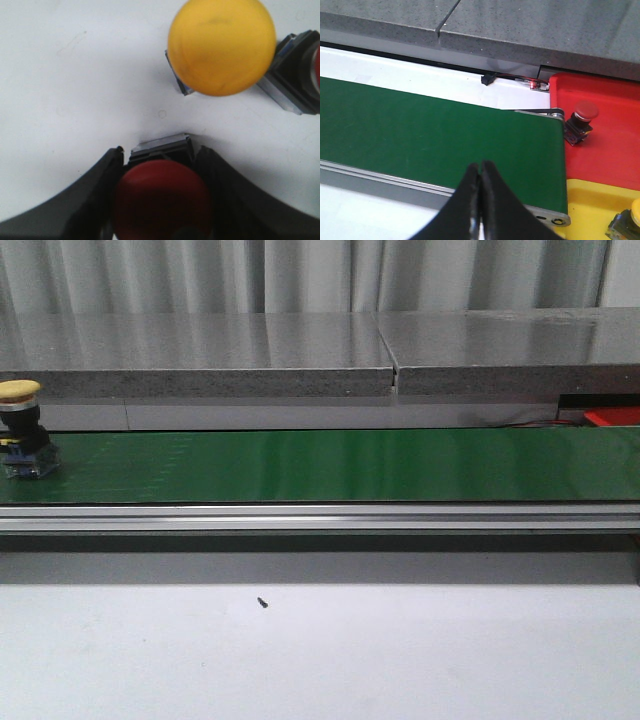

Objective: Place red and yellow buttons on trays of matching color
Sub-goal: 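Grasp a red button beside the belt with the left gripper, then set the red button on the belt and open the left gripper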

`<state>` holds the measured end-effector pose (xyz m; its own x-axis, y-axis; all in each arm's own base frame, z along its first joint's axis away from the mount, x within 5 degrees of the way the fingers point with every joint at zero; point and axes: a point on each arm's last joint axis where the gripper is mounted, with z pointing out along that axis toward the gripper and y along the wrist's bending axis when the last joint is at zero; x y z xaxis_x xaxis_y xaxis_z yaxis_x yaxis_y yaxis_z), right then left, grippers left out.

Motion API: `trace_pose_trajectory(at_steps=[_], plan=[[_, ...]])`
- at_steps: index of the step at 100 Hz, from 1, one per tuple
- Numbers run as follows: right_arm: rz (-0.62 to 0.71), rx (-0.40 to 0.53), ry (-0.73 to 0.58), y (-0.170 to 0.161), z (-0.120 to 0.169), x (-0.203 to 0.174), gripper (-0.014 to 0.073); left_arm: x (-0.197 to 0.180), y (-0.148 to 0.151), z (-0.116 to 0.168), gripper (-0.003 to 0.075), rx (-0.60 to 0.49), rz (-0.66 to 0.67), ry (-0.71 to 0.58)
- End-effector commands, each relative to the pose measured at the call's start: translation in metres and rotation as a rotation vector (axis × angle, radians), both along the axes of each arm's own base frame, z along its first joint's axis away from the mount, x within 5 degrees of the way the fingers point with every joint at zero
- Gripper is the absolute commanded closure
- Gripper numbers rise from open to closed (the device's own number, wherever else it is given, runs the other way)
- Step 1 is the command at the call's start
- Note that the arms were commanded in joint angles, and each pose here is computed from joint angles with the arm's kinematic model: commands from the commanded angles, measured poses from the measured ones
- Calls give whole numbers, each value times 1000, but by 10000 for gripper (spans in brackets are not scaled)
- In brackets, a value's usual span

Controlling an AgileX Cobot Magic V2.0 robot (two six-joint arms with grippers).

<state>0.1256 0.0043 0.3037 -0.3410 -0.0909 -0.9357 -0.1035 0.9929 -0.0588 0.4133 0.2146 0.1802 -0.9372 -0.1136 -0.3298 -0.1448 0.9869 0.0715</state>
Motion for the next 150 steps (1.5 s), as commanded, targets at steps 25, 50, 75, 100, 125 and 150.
trace_pose_trajectory(at_steps=[25, 50, 75, 100, 125, 150], plan=[[-25, 0, -95, -2, 15, 2, 623, 1, -2, 50, 461, 24, 24, -159], [-25, 0, -95, -2, 15, 2, 623, -6, -7, 77, 523, 35, 22, -196], [-25, 0, -95, -2, 15, 2, 623, -21, -19, 114, 543, 2, 24, -245], [-25, 0, -95, -2, 15, 2, 623, -42, -59, 156, 543, 15, -33, -337], [-25, 0, -95, -2, 15, 2, 623, -63, -110, 165, 543, -18, -120, -360], [-25, 0, -95, -2, 15, 2, 623, -59, -137, 149, 542, -53, -193, -302]])
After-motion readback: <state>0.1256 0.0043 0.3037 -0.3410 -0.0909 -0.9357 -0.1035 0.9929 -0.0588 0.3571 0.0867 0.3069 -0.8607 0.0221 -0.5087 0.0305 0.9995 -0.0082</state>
